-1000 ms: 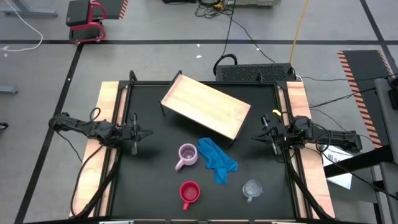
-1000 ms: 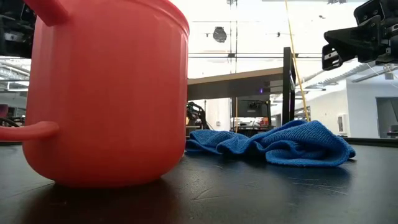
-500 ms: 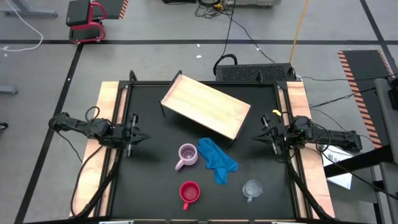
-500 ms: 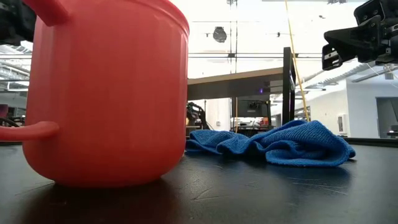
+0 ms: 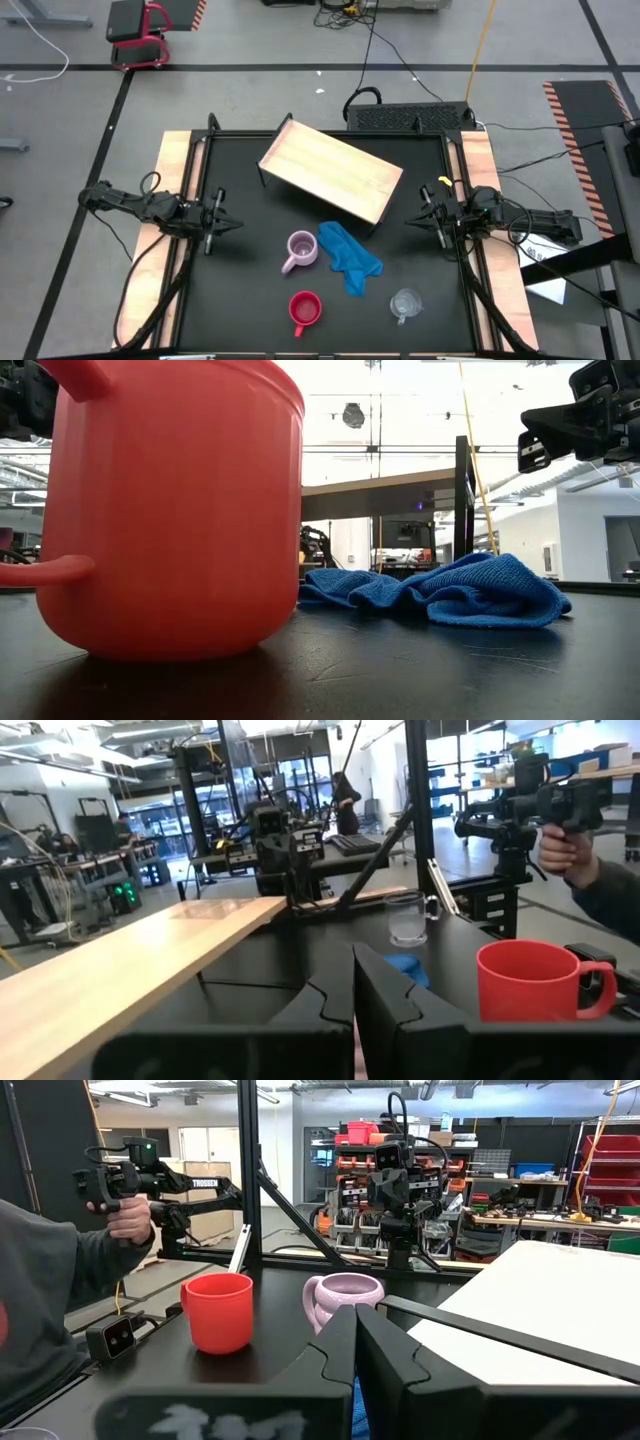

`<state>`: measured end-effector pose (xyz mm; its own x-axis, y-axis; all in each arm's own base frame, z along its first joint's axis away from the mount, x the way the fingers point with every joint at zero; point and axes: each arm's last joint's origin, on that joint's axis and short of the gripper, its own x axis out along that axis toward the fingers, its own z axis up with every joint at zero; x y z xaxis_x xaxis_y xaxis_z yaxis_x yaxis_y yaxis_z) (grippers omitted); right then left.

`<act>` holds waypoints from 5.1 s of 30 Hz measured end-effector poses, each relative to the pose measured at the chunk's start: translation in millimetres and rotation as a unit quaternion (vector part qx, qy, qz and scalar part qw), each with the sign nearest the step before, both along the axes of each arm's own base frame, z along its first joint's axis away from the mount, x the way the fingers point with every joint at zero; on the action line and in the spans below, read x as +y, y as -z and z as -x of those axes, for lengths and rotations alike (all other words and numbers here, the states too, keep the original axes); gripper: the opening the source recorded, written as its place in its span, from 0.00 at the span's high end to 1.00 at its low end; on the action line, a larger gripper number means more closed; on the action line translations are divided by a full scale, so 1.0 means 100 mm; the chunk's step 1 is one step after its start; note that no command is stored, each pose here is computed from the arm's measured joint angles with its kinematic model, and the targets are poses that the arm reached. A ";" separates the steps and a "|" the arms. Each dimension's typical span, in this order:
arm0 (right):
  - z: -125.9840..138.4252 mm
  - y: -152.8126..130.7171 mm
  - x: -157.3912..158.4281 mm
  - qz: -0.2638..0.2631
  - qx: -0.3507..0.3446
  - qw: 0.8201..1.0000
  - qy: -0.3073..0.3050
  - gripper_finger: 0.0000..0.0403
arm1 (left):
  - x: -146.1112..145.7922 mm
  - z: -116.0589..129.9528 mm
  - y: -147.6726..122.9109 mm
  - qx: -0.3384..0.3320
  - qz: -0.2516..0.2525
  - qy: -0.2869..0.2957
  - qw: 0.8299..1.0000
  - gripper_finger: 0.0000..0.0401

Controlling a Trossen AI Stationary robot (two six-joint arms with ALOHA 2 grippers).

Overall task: Stack small to large cups/mugs on shelf
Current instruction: Put the pink mug on the shelf

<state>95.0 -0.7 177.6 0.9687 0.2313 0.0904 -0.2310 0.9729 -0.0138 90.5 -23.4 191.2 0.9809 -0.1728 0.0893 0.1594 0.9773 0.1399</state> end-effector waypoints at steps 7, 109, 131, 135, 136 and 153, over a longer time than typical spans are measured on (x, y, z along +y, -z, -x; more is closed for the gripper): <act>0.00 0.00 0.00 0.002 0.000 1.000 0.000 1.00 | 0.01 0.01 -0.06 -0.029 0.022 -0.005 0.999 1.00; -0.03 0.06 0.00 -0.015 0.038 0.999 0.000 1.00 | 0.21 -2.53 -0.86 0.546 -0.075 0.149 0.821 0.93; -0.03 0.06 0.00 -0.015 0.038 0.999 0.000 1.00 | 0.14 -2.60 -0.71 0.567 -0.094 0.138 0.806 0.92; -0.03 0.06 0.00 -0.015 0.038 0.999 0.000 1.00 | 0.15 -2.60 -0.71 0.568 -0.091 0.136 0.806 0.91; -0.03 0.06 0.00 -0.015 0.038 0.999 0.000 1.00 | 0.15 -2.60 -0.71 0.568 -0.091 0.136 0.806 0.91; -0.03 0.06 0.00 -0.028 0.041 0.999 -0.001 1.00 | 0.24 -2.60 -0.71 0.569 -0.098 0.124 0.807 0.48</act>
